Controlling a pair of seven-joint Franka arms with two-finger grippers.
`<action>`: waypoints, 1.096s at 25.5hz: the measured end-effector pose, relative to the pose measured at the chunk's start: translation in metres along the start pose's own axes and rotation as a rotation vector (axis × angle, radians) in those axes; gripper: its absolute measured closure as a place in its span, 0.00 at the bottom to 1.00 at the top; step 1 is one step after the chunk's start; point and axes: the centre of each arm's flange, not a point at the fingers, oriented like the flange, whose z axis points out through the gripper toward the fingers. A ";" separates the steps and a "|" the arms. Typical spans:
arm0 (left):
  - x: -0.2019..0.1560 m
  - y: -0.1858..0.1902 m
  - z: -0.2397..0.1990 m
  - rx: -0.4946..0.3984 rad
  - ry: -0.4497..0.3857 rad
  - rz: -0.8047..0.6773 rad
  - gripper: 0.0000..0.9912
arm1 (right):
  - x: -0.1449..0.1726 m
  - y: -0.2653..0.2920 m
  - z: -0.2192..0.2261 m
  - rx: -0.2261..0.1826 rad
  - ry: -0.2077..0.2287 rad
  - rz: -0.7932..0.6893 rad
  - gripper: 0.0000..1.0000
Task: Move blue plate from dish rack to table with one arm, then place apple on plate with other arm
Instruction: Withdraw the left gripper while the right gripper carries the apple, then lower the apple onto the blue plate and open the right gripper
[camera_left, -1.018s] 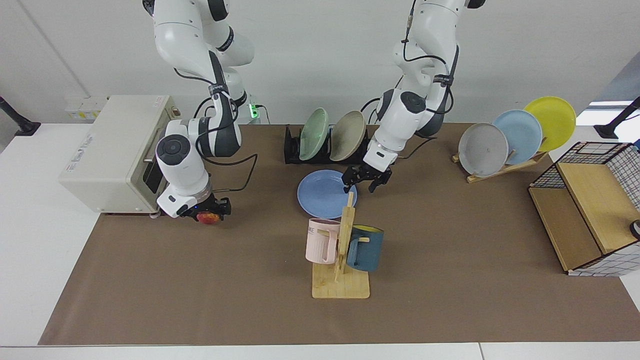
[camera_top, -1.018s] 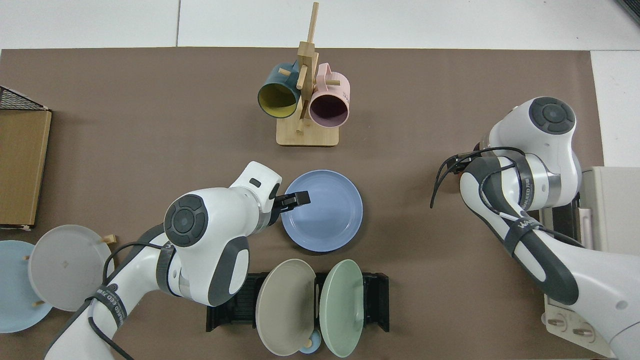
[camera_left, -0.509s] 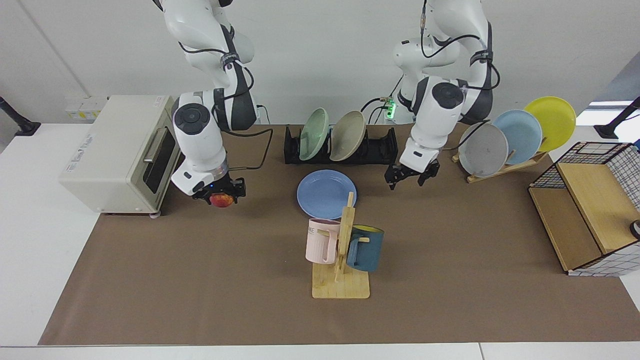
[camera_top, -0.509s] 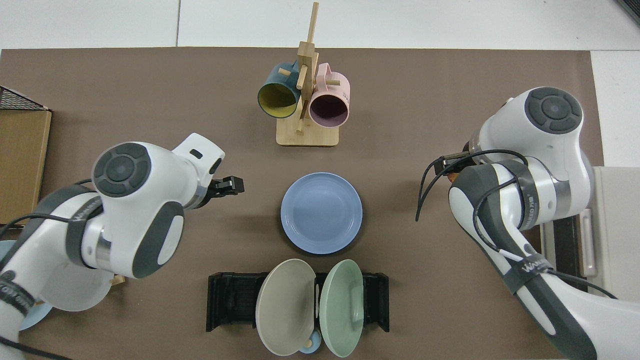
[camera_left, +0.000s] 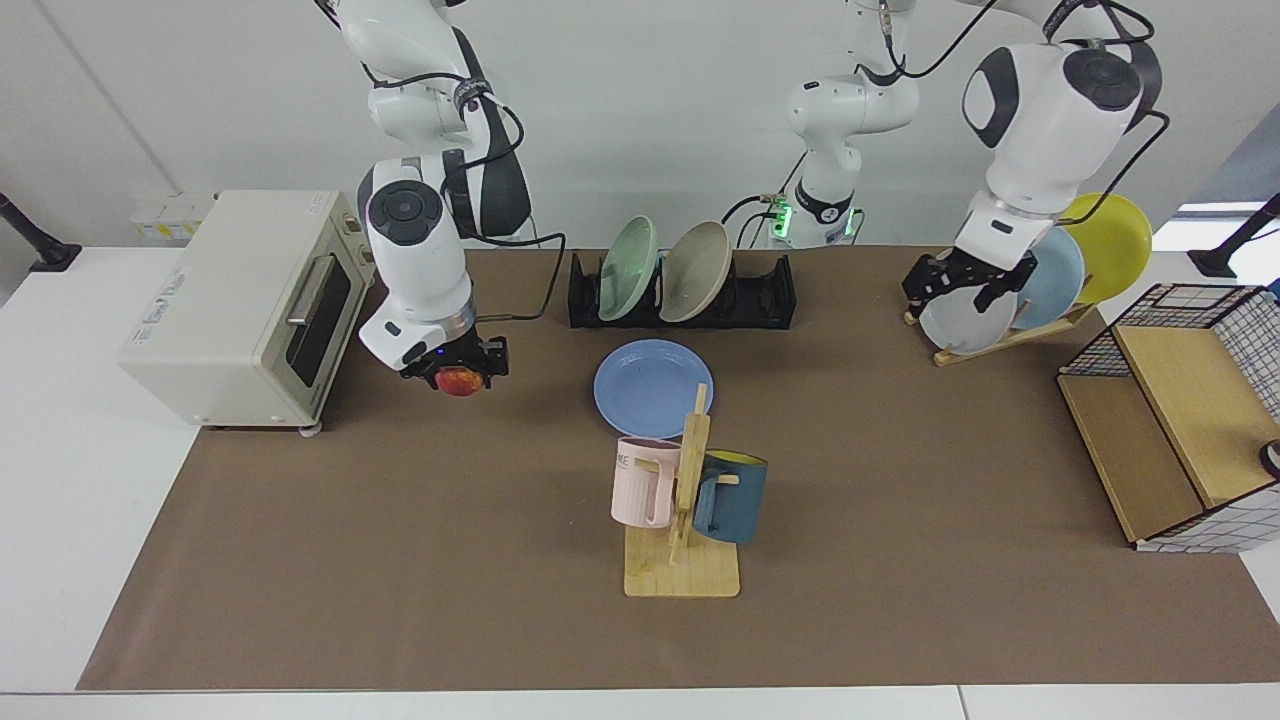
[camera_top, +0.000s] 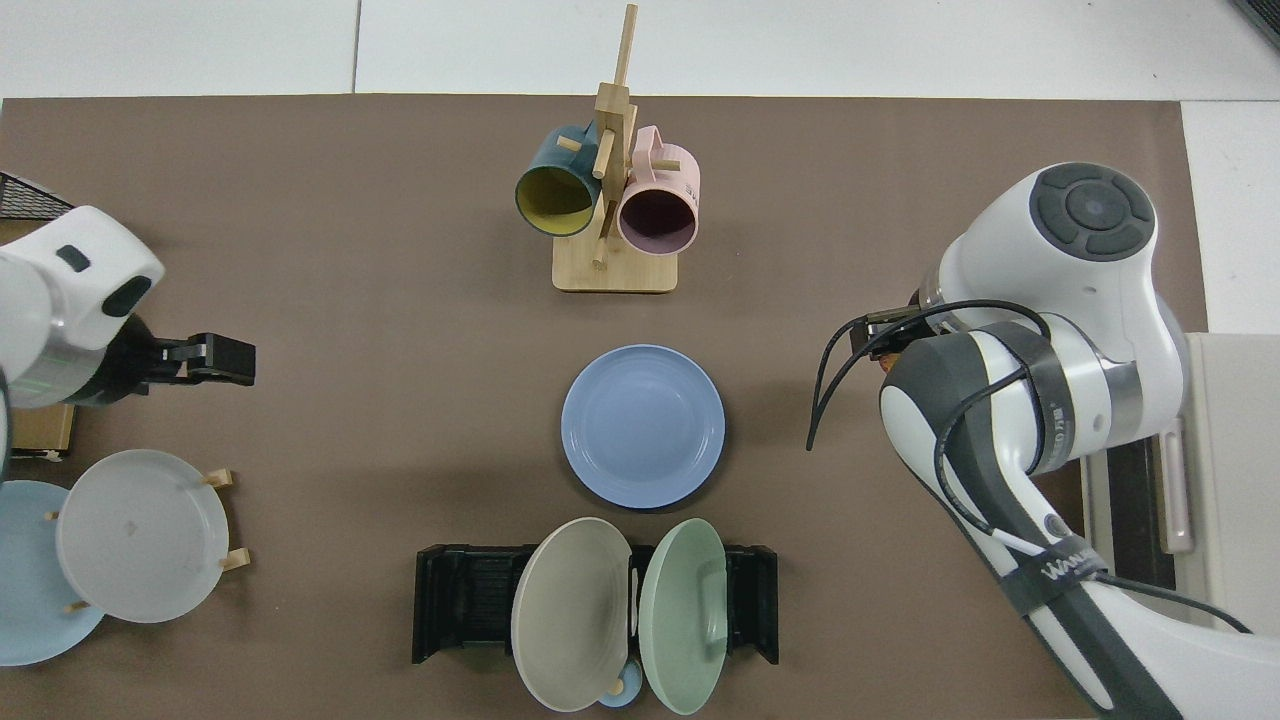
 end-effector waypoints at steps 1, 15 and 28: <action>0.000 -0.009 -0.003 -0.002 0.006 0.005 0.00 | 0.000 0.000 -0.001 0.001 0.000 0.000 0.24; -0.009 0.000 -0.022 -0.008 0.029 0.070 0.00 | -0.031 -0.117 -0.019 0.049 0.014 0.046 0.24; -0.006 0.013 -0.052 0.005 -0.037 0.092 0.00 | -0.065 -0.217 -0.011 0.104 0.029 0.131 0.24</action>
